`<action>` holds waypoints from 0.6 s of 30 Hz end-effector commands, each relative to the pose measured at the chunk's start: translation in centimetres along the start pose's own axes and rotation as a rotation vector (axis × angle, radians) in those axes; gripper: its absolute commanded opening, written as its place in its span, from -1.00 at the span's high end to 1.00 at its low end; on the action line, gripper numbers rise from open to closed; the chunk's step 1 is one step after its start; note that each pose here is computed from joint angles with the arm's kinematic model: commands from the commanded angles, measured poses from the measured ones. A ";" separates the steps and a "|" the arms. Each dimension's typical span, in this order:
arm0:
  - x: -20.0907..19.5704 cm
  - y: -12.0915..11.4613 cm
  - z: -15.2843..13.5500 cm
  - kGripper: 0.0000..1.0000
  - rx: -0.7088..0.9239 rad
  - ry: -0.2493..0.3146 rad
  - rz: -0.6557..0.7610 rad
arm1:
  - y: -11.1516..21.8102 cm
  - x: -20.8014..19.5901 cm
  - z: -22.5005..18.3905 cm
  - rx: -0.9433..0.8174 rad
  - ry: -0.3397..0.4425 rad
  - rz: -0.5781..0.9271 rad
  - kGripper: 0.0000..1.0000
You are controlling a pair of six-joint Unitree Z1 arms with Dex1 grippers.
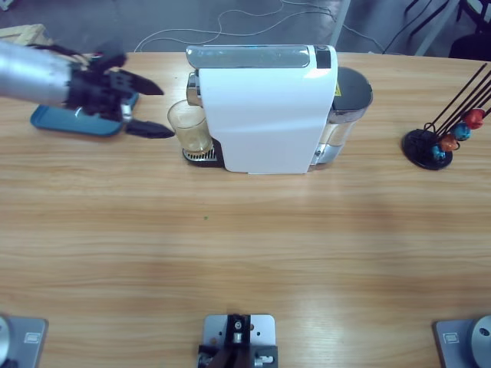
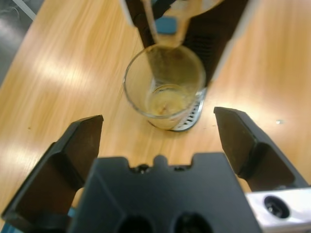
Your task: Pour coffee
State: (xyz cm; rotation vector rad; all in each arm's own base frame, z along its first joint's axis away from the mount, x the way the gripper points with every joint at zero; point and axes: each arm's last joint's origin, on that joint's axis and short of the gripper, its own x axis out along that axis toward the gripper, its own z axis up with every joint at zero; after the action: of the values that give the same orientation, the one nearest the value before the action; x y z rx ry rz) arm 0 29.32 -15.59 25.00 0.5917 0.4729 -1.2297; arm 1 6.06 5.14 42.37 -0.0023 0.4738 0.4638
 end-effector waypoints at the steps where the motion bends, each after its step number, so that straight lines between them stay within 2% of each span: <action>1: -5.6 -7.9 -0.3 -0.96 -0.050 -0.028 -0.001 | 4.2 7.9 5.7 -0.009 0.109 0.010 -1.00; 2: -6.2 -8.9 -0.6 -0.96 -0.114 -0.035 -0.004 | 4.8 9.5 7.3 -0.002 0.140 0.014 -1.00; 3: -6.7 -9.9 -0.8 -0.96 -0.189 -0.034 -0.012 | 5.3 11.4 8.8 -0.007 0.170 -0.010 -0.92; 5: -7.4 -11.4 -0.8 -0.97 -0.266 -0.025 -0.017 | 5.4 14.1 11.7 0.002 0.206 -0.061 -0.58; 6: -7.9 -11.9 -0.9 -0.97 -0.289 -0.008 0.007 | 5.5 15.3 12.9 0.008 0.231 -0.069 -0.49; 7: -8.3 -12.1 -1.1 -0.97 -0.317 0.008 0.041 | 5.6 16.8 14.0 0.012 0.266 -0.056 0.03; 9: -9.2 -12.4 -1.0 -0.97 -0.375 0.009 0.107 | 5.7 19.0 15.2 0.026 0.300 -0.006 0.90; 10: -9.8 -12.7 -0.8 -0.97 -0.390 0.000 0.141 | 5.9 20.1 15.6 0.027 0.303 -0.006 1.00; 11: -10.2 -13.0 -0.5 -0.97 -0.404 -0.009 0.172 | 6.1 21.4 15.8 0.024 0.315 -0.026 1.00; 13: -10.5 -13.1 -0.4 -0.98 -0.438 -0.007 0.221 | 6.2 23.5 15.6 0.008 0.394 -0.076 1.00; 15: -10.5 -13.1 -0.4 -1.00 -0.474 -0.011 0.232 | 6.2 24.7 15.3 -0.006 0.463 -0.120 1.00; 18: -10.3 -13.3 -0.3 -1.00 -0.477 -0.015 0.210 | 6.3 26.0 14.8 -0.006 0.500 -0.137 1.00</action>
State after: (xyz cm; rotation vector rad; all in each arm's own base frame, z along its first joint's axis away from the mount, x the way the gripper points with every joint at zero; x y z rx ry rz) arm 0 14.84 -11.03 29.93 0.2479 0.6049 -0.8962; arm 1 25.76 20.75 49.73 -0.0629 0.7780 0.4147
